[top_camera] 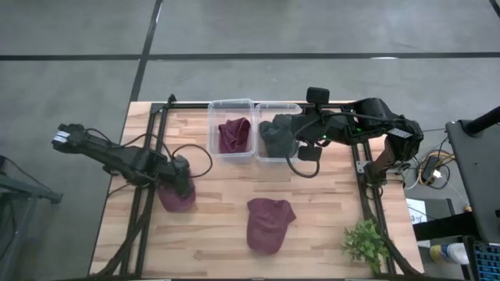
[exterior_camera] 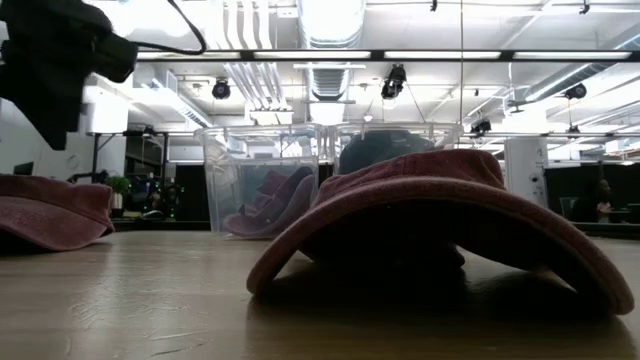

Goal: Pick & Place hat
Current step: Put the left red cap into the left transparent bin

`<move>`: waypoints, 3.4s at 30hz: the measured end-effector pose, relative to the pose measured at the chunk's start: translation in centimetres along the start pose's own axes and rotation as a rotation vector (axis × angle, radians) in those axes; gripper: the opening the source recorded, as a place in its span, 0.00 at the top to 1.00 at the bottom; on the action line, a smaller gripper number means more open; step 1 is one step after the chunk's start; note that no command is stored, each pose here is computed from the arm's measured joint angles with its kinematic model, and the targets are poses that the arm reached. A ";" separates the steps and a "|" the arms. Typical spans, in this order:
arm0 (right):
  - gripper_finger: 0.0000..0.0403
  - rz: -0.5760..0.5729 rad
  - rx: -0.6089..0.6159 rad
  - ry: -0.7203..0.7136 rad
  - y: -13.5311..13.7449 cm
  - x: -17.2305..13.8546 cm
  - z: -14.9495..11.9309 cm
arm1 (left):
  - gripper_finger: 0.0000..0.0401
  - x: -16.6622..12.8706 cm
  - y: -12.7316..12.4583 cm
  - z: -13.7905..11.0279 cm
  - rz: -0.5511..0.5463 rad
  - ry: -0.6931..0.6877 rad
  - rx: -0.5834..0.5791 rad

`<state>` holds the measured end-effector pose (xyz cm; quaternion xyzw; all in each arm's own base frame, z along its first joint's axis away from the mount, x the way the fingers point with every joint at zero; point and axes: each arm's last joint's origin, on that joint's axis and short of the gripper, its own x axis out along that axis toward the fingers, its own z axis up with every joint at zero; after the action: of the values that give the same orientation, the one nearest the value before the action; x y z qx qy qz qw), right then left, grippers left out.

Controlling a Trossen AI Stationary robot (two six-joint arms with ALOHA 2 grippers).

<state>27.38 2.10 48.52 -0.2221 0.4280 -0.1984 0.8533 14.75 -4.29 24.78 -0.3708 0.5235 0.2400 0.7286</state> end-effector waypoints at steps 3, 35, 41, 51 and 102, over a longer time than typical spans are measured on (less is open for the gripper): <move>0.81 0.000 -0.012 0.000 0.0 0.0 0.0 | 0.44 -0.4 0.0 0.0 0.013 0.011 0.025; 0.80 0.000 0.032 0.000 0.0 0.0 0.0 | 0.44 7.3 0.3 -0.4 0.391 0.115 0.159; 0.80 0.000 0.031 0.000 0.0 0.0 0.0 | 0.44 7.4 0.2 -0.4 0.392 0.111 0.181; 0.82 0.000 0.031 0.000 0.0 0.0 0.0 | 0.81 7.6 -0.1 -0.2 0.363 0.066 0.172; 0.81 0.000 0.032 -0.001 0.0 0.0 0.0 | 1.00 -16.3 -9.2 7.9 0.084 -0.865 0.322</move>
<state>27.39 2.09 48.53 -0.2084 0.4245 -0.2050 0.8569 20.66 -3.01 44.19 -0.0971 0.2165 0.3175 0.9181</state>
